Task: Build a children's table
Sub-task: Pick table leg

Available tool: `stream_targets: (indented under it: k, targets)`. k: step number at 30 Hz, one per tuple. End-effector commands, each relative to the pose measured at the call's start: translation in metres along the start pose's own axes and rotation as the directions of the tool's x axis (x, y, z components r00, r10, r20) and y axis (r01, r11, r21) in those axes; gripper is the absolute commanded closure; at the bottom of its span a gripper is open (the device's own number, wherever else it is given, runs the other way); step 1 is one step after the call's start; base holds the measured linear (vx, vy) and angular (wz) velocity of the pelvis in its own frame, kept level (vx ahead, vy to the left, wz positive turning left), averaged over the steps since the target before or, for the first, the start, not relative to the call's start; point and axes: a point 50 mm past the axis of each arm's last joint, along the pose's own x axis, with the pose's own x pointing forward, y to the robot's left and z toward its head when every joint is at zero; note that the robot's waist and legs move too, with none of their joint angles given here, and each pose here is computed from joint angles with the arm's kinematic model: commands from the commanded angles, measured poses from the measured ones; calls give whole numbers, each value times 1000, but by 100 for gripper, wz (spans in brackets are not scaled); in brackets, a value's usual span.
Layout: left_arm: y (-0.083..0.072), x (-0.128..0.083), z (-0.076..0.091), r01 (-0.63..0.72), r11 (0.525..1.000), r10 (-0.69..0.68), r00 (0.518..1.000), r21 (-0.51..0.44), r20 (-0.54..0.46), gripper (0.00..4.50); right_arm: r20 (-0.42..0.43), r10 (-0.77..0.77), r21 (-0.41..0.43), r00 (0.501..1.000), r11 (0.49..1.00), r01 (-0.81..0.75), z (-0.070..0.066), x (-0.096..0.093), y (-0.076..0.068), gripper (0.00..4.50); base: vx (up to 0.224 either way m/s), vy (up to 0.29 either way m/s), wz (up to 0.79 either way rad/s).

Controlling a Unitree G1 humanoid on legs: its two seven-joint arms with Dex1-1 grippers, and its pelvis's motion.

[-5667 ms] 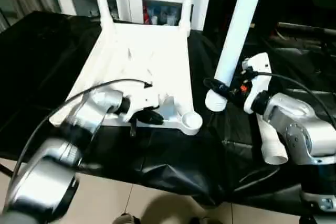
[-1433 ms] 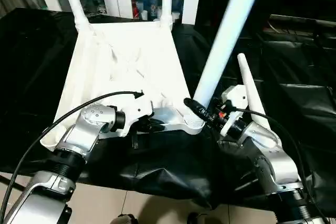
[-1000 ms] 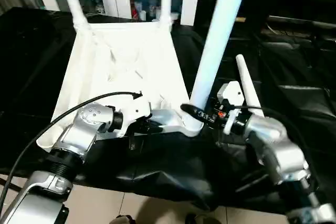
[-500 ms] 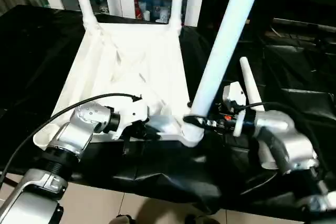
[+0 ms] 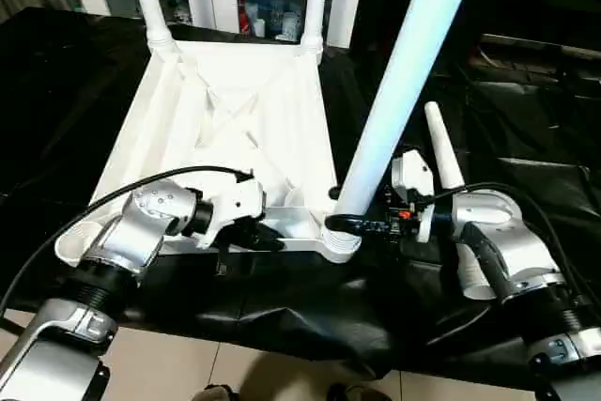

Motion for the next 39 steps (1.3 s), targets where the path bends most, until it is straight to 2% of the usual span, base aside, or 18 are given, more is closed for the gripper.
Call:
stream_targets:
  k: [1,3,5,6,8,11,12,14,15,17,18,20,22,26,33,39]
  targets:
    - [1,-7,-9,-13,1000,12,998,-10,-63,450,-225,-20,168,974,984,59,-58,-8,14,266,0,0,0]
    - [1,-7,-10,-21,1000,20,998,-16,-65,450,-224,-47,167,974,982,86,-59,-8,12,266,0,0,0]
    - [4,-6,-15,-86,995,81,993,-54,-85,450,-239,-208,150,949,957,248,-62,-6,-1,266,0,0,0]
    - [4,-6,-15,-86,995,81,993,-54,-85,450,-239,-208,150,949,957,248,-62,-6,-1,266,0,0,0]
    - [8,-1,-18,-161,980,151,985,-115,-85,450,-257,-368,147,894,899,413,-65,-4,-13,266,-60,4,-13]
    - [9,2,-18,-184,973,174,981,-139,-82,450,-260,-424,150,868,870,470,-66,-3,-17,266,-82,38,-17]
    - [14,11,-18,-255,947,238,965,-196,-107,450,-267,-519,182,812,800,571,-68,4,-23,266,-111,58,-18]
    - [18,15,-18,-300,929,277,952,-217,-129,450,-280,-553,190,785,769,610,-69,9,-25,266,-135,7,9]
    - [24,22,-16,-359,901,328,931,-245,-157,450,-305,-599,198,741,721,664,-70,16,-29,266,-21,-76,21]
    - [28,28,-13,-408,872,371,911,-271,-178,450,-324,-634,206,702,677,707,-70,20,-32,266,2,-104,-1]
    - [36,34,-9,-482,819,435,876,-312,-209,450,-354,-685,210,636,605,768,-71,27,-36,266,38,-3,-45]
    - [39,35,-8,-502,803,452,864,-322,-220,450,-364,-699,208,616,584,785,-71,28,-36,266,3,55,-22]
    - [47,38,-3,-567,753,513,824,-333,-242,450,-371,-732,205,572,536,819,-69,37,-38,266,-103,-4,18]
    - [50,39,-1,-592,732,532,806,-338,-260,450,-366,-749,218,552,508,834,-65,46,-40,266,-99,7,-1]
    - [52,36,-4,-603,732,536,797,-317,-280,450,-359,-767,222,532,483,847,-61,51,-43,266,4,-56,-16]
    - [52,35,-3,-583,753,523,812,-304,-261,450,-343,-761,227,551,502,834,-55,55,-45,266,0,0,0]
